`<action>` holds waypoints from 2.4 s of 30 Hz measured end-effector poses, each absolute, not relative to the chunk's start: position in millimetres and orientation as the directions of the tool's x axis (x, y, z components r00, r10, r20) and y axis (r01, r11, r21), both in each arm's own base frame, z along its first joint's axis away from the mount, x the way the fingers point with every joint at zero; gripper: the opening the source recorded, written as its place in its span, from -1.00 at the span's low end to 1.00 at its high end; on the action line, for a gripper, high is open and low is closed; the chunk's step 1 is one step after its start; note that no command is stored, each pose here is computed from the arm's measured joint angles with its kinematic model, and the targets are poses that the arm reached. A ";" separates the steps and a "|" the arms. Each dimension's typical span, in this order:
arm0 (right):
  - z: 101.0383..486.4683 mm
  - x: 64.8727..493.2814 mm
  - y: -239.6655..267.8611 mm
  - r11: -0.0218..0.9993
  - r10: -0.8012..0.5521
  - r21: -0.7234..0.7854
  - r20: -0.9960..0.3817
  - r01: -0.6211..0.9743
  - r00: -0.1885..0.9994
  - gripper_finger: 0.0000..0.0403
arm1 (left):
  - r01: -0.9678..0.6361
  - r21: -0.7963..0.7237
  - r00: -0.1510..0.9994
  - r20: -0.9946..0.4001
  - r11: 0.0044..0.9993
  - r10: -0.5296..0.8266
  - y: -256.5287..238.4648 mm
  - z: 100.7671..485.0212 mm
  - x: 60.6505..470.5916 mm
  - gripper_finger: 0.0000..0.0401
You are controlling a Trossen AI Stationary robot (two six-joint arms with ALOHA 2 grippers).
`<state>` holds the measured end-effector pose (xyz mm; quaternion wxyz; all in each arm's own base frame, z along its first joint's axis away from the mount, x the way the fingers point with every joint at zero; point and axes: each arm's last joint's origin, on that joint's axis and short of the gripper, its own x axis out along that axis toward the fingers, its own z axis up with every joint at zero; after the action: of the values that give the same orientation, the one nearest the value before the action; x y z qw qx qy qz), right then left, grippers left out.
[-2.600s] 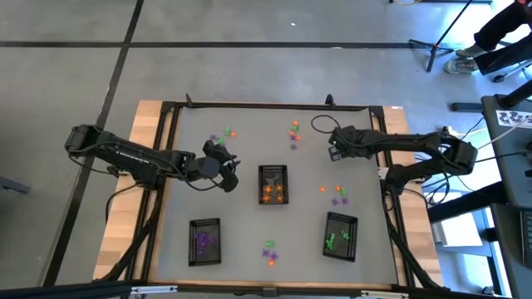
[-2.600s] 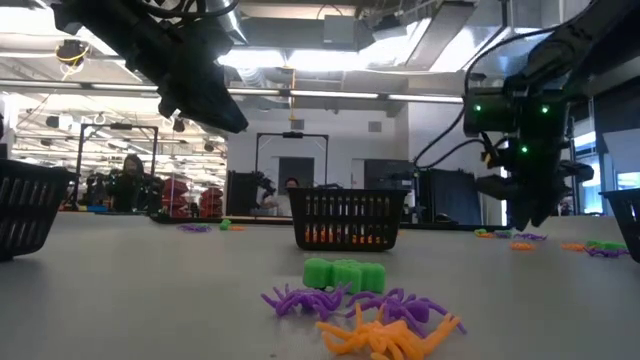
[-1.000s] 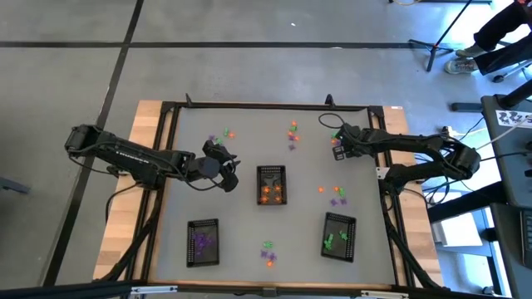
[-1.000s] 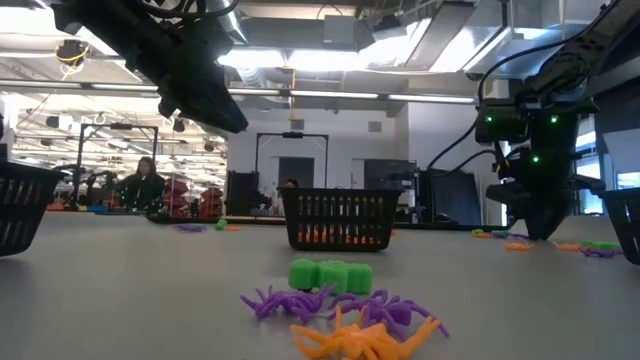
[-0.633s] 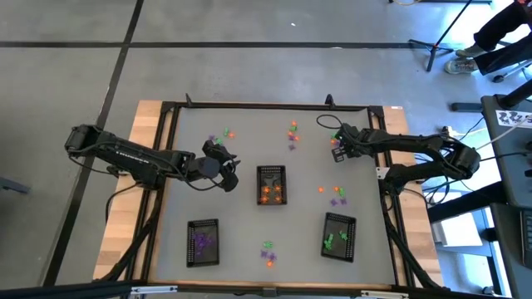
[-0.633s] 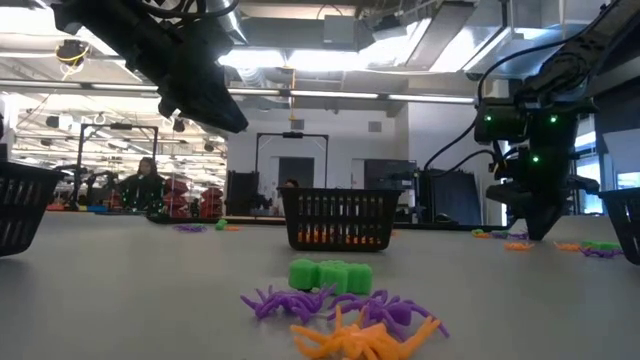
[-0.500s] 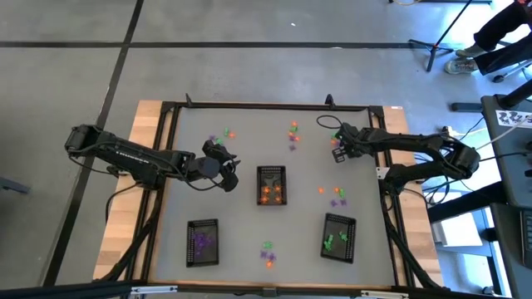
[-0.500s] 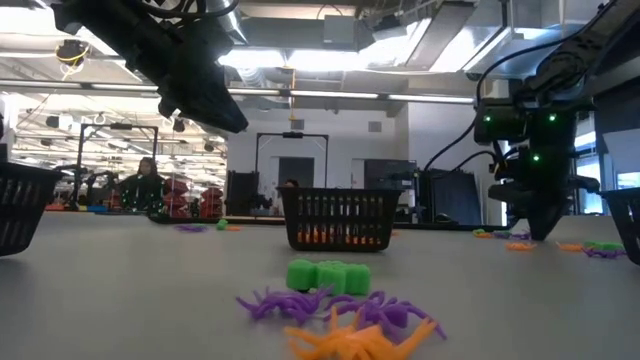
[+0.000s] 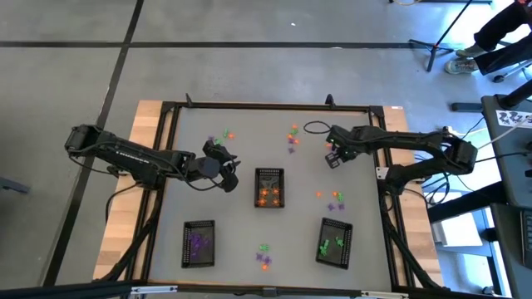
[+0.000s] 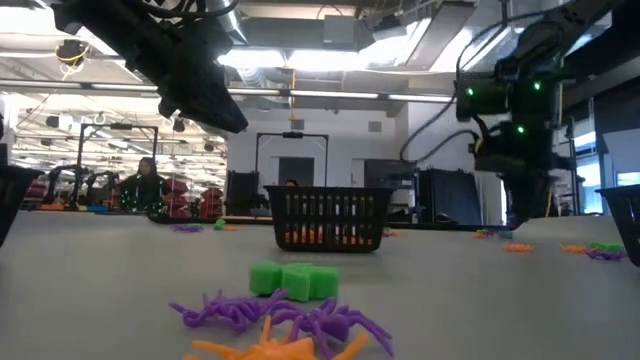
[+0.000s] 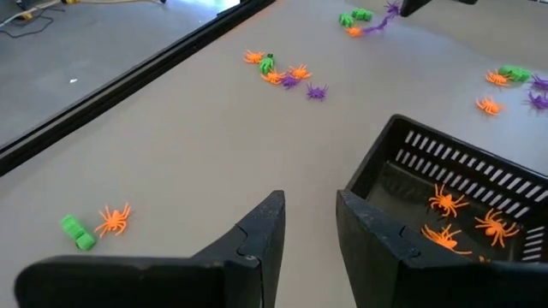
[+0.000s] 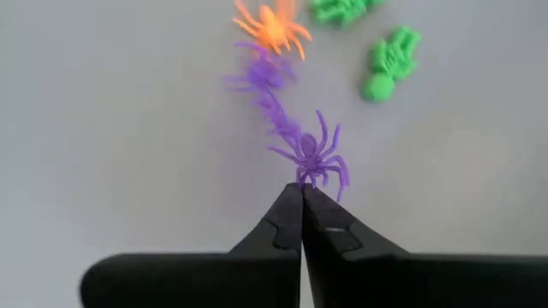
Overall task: Sort Halloween decoration
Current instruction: Put the violet spider toy into the bottom left black bin
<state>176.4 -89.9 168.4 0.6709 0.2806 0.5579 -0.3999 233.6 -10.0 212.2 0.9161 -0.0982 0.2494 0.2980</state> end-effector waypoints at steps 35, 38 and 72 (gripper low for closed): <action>241.5 237.7 100.1 0.940 0.116 0.288 -0.774 0.184 0.622 -1.00 | -0.355 -0.297 0.851 -0.495 0.886 0.174 -24.7 220.3 242.7 -0.51; 245.7 242.8 109.0 0.950 0.123 0.285 -0.713 0.126 0.690 -1.00 | -0.287 -0.336 0.886 -0.448 0.897 0.116 -32.0 225.3 245.0 -0.51; 230.7 333.7 83.8 0.985 -0.131 -0.141 -0.243 0.099 0.961 -1.00 | -0.068 -0.504 0.980 -0.195 0.861 -0.036 -48.9 250.6 251.8 -0.51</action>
<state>333.7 83.8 230.7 0.9882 -0.0641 0.1265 -0.0582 251.8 -48.9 250.6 0.9595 -0.2635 0.0993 0.0084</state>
